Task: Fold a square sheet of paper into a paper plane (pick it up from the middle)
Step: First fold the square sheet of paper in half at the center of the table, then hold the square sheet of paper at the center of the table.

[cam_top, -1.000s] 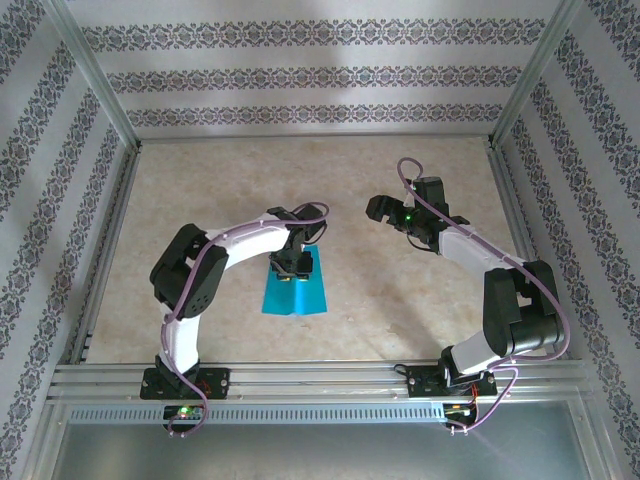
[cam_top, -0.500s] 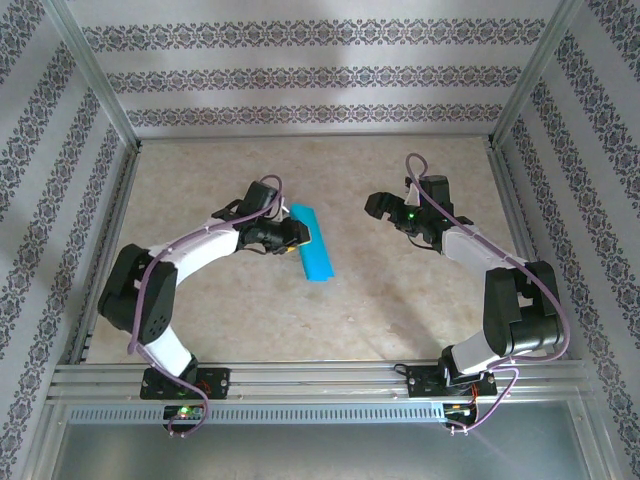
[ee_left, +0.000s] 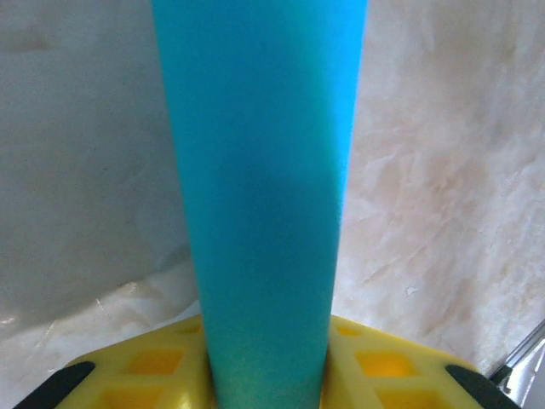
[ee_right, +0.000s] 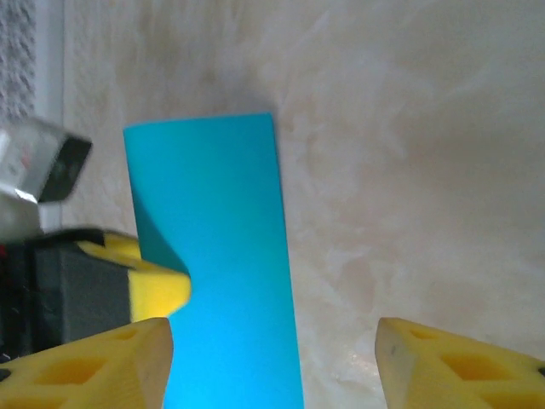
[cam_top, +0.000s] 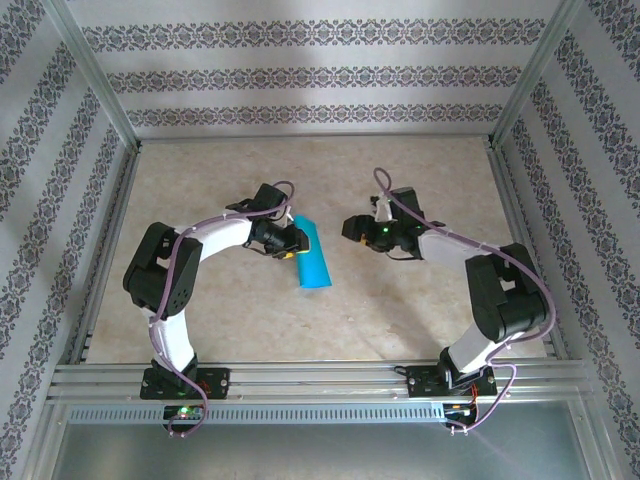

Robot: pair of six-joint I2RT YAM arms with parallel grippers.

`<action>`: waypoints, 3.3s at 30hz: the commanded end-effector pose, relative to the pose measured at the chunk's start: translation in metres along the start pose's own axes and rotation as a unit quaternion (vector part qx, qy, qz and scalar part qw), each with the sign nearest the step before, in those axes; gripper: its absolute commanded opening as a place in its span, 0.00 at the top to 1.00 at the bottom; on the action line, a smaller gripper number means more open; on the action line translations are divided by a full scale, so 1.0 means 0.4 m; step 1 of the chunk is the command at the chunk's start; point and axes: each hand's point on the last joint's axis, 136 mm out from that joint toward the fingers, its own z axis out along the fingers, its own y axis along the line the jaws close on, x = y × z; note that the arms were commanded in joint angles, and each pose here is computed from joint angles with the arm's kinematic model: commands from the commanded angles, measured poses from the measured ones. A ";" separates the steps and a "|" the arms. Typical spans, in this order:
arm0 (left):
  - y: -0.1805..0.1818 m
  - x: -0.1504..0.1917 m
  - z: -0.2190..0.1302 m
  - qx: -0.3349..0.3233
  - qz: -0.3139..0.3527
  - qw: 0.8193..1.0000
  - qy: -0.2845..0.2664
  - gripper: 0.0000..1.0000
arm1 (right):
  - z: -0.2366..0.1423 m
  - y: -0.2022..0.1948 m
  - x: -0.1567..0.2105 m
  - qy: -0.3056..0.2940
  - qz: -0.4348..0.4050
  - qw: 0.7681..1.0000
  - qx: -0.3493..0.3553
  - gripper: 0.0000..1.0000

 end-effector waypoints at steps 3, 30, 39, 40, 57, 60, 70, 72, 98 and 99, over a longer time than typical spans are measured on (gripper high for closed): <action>0.035 -0.009 0.005 -0.036 0.019 0.999 0.016 0.69 | 0.083 0.039 0.044 0.050 -0.010 0.999 -0.009 0.56; 0.076 -0.018 -0.006 -0.104 0.022 0.994 0.036 0.64 | 0.226 -0.071 0.142 0.135 0.004 0.985 0.108 0.85; 0.079 0.019 -0.052 -0.137 -0.035 0.990 -0.017 0.36 | 0.227 -0.103 0.173 0.150 0.029 0.978 0.145 0.85; 0.069 0.022 -0.050 -0.130 -0.036 0.991 -0.021 0.33 | 0.229 -0.102 0.176 0.151 0.029 0.977 0.145 0.85; 0.106 0.027 -0.005 -0.201 -0.033 0.979 -0.011 0.37 | 0.232 -0.029 0.147 0.152 0.031 0.983 0.095 0.73; 0.147 0.029 -0.016 -0.241 -0.041 0.969 -0.019 0.49 | 0.193 0.011 0.092 0.114 0.029 0.991 0.069 0.69; 0.182 0.037 -0.001 -0.261 -0.062 0.963 -0.031 0.60 | 0.073 0.049 -0.025 0.014 0.010 0.999 0.036 0.63; 0.181 0.038 0.001 -0.258 -0.056 0.964 -0.030 0.61 | 0.073 0.037 -0.025 0.013 0.012 0.999 0.039 0.63; 0.111 0.042 0.028 -0.162 0.069 0.984 0.019 0.65 | 0.135 0.017 0.005 0.052 0.029 0.998 0.032 0.63; 0.111 0.041 0.026 -0.161 0.069 0.984 0.018 0.66 | 0.136 0.016 0.006 0.052 0.029 0.998 0.032 0.63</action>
